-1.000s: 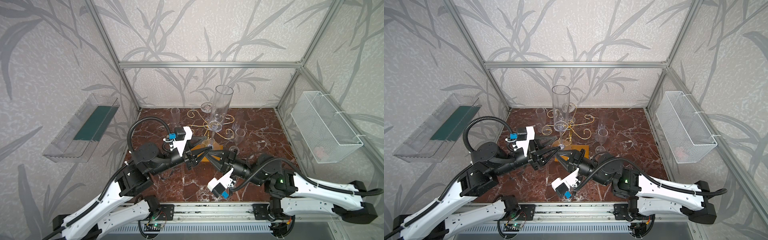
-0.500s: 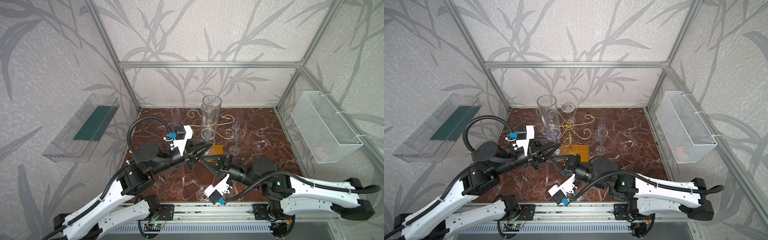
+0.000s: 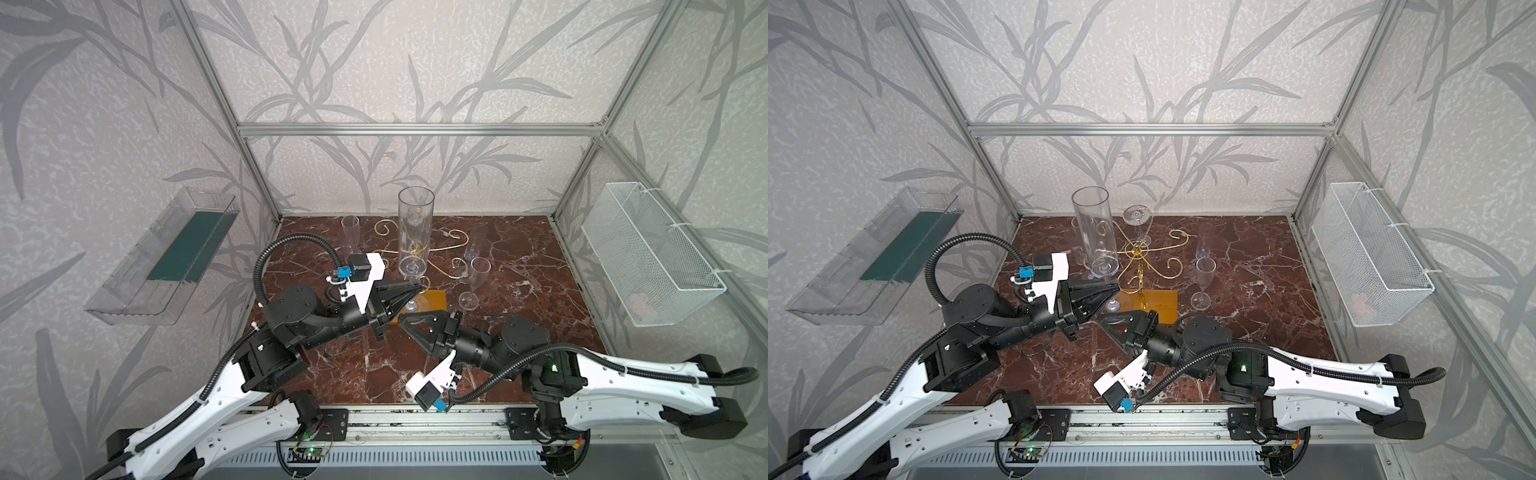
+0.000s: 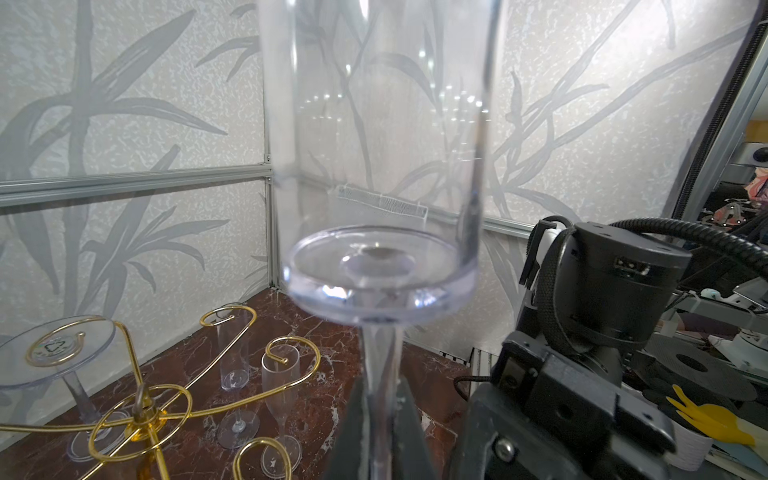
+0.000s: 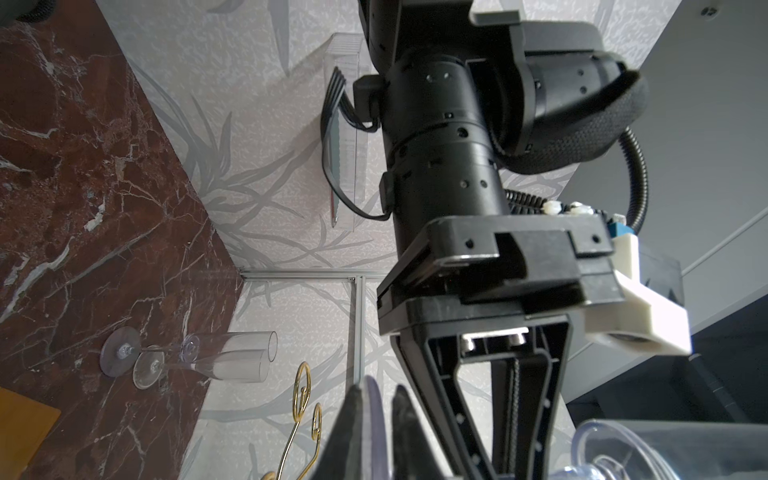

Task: Take the wine glass off the wine glass rack
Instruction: 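Close the left gripper on the glass stem while the right gripper releases it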

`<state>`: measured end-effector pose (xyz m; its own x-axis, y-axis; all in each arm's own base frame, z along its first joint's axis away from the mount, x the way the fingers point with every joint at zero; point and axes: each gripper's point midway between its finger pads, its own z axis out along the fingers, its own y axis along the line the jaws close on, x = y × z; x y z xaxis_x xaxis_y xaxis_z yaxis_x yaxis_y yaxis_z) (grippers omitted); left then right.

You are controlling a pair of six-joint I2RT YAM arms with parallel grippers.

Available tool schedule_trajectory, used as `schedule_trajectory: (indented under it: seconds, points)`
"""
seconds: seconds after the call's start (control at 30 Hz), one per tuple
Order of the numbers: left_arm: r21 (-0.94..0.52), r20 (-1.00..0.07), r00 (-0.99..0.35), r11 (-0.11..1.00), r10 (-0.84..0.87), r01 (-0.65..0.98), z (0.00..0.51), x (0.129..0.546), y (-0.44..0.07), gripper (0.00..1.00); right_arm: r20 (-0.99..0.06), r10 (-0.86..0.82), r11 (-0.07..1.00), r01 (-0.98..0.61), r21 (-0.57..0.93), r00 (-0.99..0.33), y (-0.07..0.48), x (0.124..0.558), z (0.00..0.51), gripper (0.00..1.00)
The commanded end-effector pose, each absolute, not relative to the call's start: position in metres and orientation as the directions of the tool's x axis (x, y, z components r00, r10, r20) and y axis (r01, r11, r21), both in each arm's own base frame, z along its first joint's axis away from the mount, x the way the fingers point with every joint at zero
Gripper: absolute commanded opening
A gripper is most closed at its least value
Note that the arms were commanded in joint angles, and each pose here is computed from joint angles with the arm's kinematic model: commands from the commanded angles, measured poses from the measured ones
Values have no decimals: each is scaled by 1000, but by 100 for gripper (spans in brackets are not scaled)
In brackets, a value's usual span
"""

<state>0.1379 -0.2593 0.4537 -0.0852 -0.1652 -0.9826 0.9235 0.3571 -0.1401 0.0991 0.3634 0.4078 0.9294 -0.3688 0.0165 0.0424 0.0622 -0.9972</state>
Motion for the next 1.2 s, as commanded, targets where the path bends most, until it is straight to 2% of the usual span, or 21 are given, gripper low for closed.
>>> schedule_trajectory:
  seconds: [0.0, 0.07, 0.17, 0.23, 0.37, 0.67, 0.8, 0.97, 1.17]
  points:
    - [-130, -977, -54, 372, -209, 919, 463, 135, -249, 0, 35, -318, 72, 60, -996, 947, 365, 87, 413, 40]
    - [-117, -977, -35, 396, -208, 911, 463, 135, -243, 0, 14, -290, 83, 39, -996, 957, 363, 82, 416, 51]
    - [-96, -980, -9, 425, -201, 900, 463, 135, -235, 0, -20, -272, 127, 16, -992, 962, 360, 78, 425, 59]
    - [-82, -981, 7, 446, -196, 891, 462, 134, -228, 0, -81, -242, 194, -34, -980, 967, 355, 74, 439, 61]
    - [-65, -981, 39, 505, -192, 860, 459, 136, -212, 0, -263, -74, 324, -226, -919, 962, 336, 53, 479, 61]
    - [-9, -985, 98, 613, -140, 790, 449, 139, -183, 0, -559, 123, 474, -544, -693, 820, 309, 55, 537, 66]
    - [19, -987, 117, 640, -111, 768, 443, 140, -175, 0, -687, 161, 492, -661, -567, 709, 309, 68, 551, 72]
    - [48, -988, 131, 655, -79, 754, 437, 140, -169, 0, -785, 220, 479, -765, -430, 579, 315, 75, 565, 76]
    - [73, -990, 131, 655, -41, 752, 428, 141, -171, 0, -882, 233, 394, -869, -299, 409, 337, 81, 572, 78]
